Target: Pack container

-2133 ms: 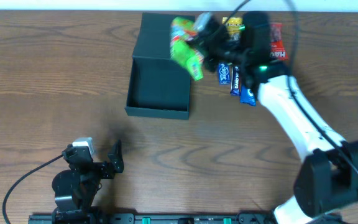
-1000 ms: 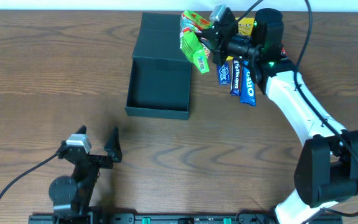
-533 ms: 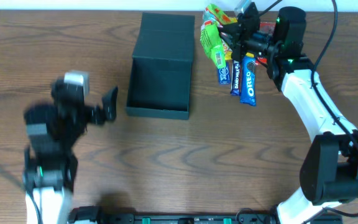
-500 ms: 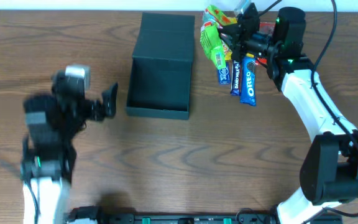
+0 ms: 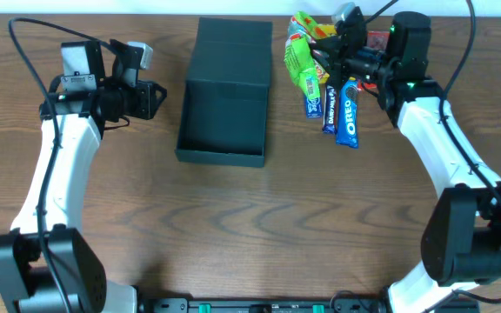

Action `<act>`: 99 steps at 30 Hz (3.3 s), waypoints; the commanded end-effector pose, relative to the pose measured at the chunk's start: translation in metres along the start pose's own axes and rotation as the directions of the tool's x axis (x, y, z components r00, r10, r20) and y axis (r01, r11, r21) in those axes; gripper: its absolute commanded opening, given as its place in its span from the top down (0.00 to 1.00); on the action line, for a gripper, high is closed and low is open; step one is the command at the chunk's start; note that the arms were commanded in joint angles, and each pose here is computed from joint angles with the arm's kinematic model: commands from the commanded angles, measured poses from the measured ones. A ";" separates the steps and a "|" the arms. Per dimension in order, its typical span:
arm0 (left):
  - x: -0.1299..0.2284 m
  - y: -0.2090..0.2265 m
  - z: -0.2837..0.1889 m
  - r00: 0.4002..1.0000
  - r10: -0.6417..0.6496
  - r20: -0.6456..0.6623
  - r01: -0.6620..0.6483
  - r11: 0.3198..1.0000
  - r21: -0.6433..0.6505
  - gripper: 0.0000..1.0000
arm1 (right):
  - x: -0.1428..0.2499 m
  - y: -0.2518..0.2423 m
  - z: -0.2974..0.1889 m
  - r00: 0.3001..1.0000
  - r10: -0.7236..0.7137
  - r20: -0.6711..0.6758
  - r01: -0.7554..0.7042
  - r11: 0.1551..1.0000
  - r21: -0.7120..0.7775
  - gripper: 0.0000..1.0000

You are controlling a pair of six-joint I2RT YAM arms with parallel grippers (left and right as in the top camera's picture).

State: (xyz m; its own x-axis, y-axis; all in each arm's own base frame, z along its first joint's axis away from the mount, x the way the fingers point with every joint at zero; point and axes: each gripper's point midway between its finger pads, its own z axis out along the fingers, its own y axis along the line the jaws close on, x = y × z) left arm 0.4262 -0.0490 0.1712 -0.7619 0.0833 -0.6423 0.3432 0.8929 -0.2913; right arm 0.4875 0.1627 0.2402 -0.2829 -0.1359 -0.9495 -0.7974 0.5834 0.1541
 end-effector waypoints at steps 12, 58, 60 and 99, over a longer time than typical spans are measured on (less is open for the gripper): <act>0.055 0.050 0.077 0.977 -0.096 -0.191 0.087 0.995 -0.058 0.94 | -0.020 0.004 -0.011 0.999 -0.029 0.035 0.029 1.000 -0.004 0.99; 0.006 0.035 0.083 0.952 -0.240 -0.188 0.258 0.963 0.076 0.94 | 0.009 0.110 0.030 0.953 -0.303 0.009 0.289 0.901 -0.323 0.99; -0.008 0.048 0.062 0.963 -0.209 -0.171 0.223 0.973 0.066 0.94 | 0.019 0.126 0.042 0.929 -0.370 -0.017 0.343 0.877 -0.335 0.99; -0.056 0.069 0.002 0.976 -0.206 -0.075 0.212 0.975 0.074 0.94 | -0.023 0.070 0.035 0.907 -0.358 -0.224 0.406 0.885 0.229 0.01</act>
State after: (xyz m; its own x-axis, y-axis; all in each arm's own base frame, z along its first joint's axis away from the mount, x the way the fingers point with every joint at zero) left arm 0.4924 0.0083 0.1802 -0.8624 -0.0806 -0.4997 0.1932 0.8601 -0.4721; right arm 0.4360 0.2723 0.2515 0.0298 -0.5368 -0.8432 -0.8039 0.4885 -0.3394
